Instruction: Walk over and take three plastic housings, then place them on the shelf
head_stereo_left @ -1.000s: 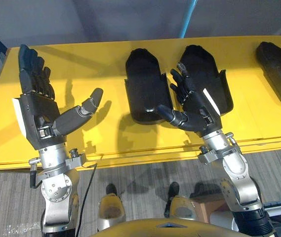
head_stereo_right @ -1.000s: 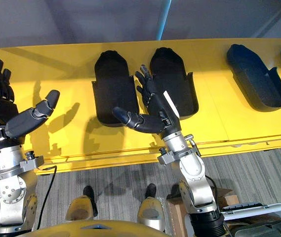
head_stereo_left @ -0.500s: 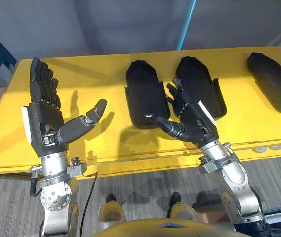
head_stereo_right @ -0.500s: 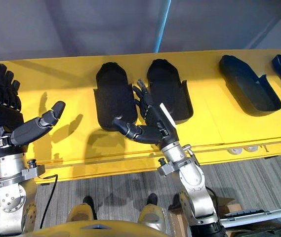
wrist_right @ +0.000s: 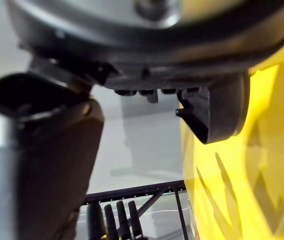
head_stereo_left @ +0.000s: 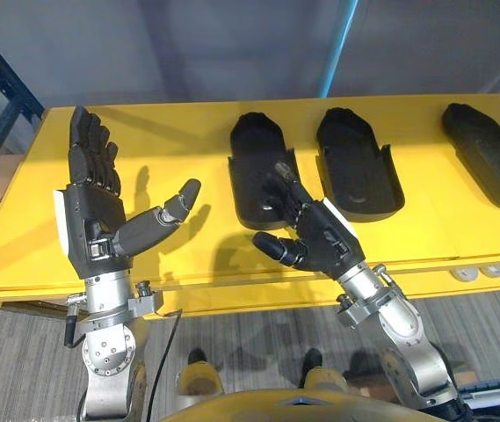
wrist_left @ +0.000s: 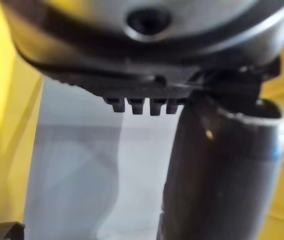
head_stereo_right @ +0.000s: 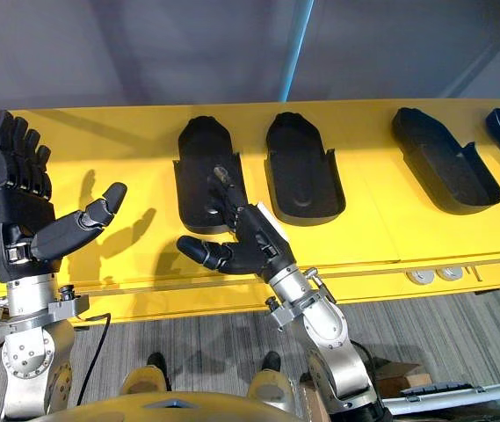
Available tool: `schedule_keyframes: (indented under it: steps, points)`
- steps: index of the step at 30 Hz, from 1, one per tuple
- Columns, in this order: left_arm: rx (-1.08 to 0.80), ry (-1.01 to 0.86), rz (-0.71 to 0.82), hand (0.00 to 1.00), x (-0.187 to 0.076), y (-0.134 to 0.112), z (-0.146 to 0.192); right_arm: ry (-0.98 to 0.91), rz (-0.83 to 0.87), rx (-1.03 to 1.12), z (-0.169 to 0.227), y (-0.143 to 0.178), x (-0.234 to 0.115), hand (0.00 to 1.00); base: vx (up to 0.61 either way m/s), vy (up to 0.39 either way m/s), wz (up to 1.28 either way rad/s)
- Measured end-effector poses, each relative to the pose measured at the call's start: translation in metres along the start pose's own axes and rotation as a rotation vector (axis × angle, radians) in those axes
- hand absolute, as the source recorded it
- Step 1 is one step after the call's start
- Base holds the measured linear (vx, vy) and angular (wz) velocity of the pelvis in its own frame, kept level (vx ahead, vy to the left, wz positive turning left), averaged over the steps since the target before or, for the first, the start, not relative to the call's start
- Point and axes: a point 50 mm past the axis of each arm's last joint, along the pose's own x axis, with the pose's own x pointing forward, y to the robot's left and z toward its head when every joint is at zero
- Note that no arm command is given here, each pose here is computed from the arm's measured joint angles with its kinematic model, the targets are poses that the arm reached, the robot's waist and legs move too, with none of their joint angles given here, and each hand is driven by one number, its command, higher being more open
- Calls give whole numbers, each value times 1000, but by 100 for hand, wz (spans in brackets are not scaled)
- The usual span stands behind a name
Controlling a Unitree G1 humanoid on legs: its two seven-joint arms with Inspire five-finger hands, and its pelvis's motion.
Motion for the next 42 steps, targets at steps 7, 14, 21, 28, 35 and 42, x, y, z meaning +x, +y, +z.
schedule_keyframes:
  steps: [7, 14, 21, 28, 35, 42]
  points:
    - [-3, 1, 2, 100, 0, -1, 0, -3, 15, 7, -1, 5, 2, 100, -3, 0, 1]
    - [-1, 23, 0, 100, -1, -1, -2, -113, -155, -139, 13, -3, 3, 100, -1, 0, -2]
    - [-11, 57, -4, 100, -7, -4, -5, -105, -242, -331, 18, -11, 1, 100, -9, 3, -5]
    - [-11, 56, 20, 100, -7, -3, -5, -73, -238, -326, 15, -12, 1, 100, 0, 0, 0]
    - [-11, 55, 26, 100, -7, -3, -5, -23, -256, -322, 8, -16, 0, 100, 0, 0, 0]
    - [-11, 55, 26, 100, -7, -3, -5, 35, -265, -312, -1, -18, -1, 100, 0, 0, 0]
